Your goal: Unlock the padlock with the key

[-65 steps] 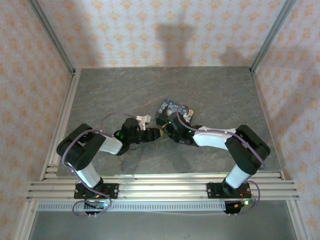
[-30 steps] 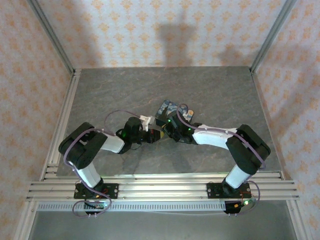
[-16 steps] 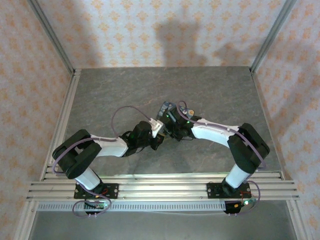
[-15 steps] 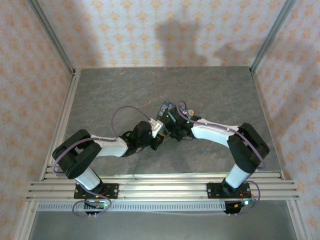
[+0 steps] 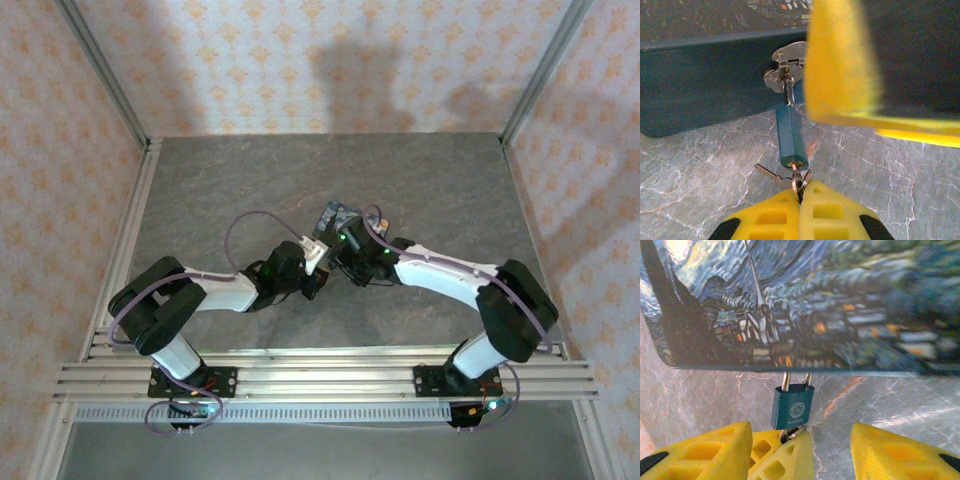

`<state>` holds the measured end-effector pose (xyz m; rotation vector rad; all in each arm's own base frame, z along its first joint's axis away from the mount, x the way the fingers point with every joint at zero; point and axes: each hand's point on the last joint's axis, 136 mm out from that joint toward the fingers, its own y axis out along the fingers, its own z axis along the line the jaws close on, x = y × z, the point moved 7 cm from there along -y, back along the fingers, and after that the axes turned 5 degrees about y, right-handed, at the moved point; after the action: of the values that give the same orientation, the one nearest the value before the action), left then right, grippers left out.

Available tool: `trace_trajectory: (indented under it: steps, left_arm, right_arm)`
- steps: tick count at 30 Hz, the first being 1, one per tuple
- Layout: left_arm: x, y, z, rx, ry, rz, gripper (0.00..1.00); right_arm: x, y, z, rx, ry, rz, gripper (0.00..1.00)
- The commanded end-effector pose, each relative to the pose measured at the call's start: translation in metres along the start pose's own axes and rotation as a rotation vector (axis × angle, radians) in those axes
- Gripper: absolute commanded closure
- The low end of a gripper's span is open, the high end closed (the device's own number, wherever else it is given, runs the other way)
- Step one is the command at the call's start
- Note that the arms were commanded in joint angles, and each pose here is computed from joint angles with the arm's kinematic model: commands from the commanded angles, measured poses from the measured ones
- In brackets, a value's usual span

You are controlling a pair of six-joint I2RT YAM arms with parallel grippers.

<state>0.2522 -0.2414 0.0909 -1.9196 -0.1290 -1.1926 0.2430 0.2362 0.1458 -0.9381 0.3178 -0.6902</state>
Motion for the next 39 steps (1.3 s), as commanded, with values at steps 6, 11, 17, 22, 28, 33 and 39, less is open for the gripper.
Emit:
trace_trajectory:
  steps: [6, 11, 17, 22, 28, 33, 39]
  left_arm:
    - [0.002, 0.004, 0.006, -0.001, -0.078, -0.008, 1.00]
    - [0.005, -0.001, 0.016, -0.045, -0.201, -0.067, 1.00]
    - [0.009, -0.002, 0.023, -0.146, -0.308, -0.088, 1.00]
    - [0.011, 0.001, 0.019, -0.214, -0.314, -0.081, 1.00]
    - [0.013, 0.001, 0.018, -0.229, -0.325, -0.082, 1.00]
    - [0.013, -0.001, 0.018, -0.230, -0.338, -0.085, 1.00]
    - [0.008, 0.000, 0.021, -0.227, -0.336, -0.067, 1.00]
  right_arm:
    - [0.011, -0.029, -0.008, 0.056, 0.021, -0.127, 0.45]
    - [0.014, -0.035, -0.014, 0.102, 0.060, -0.169, 0.45]
    - [0.021, -0.048, -0.025, 0.127, 0.090, -0.237, 0.45]
    - [0.022, -0.048, -0.024, 0.135, 0.087, -0.233, 0.45]
    - [0.014, -0.031, -0.008, 0.150, 0.053, -0.152, 0.45]
    - [0.007, -0.012, 0.003, 0.189, 0.065, -0.104, 0.45]
    - [-0.001, 0.009, 0.016, 0.213, 0.043, -0.043, 0.46]
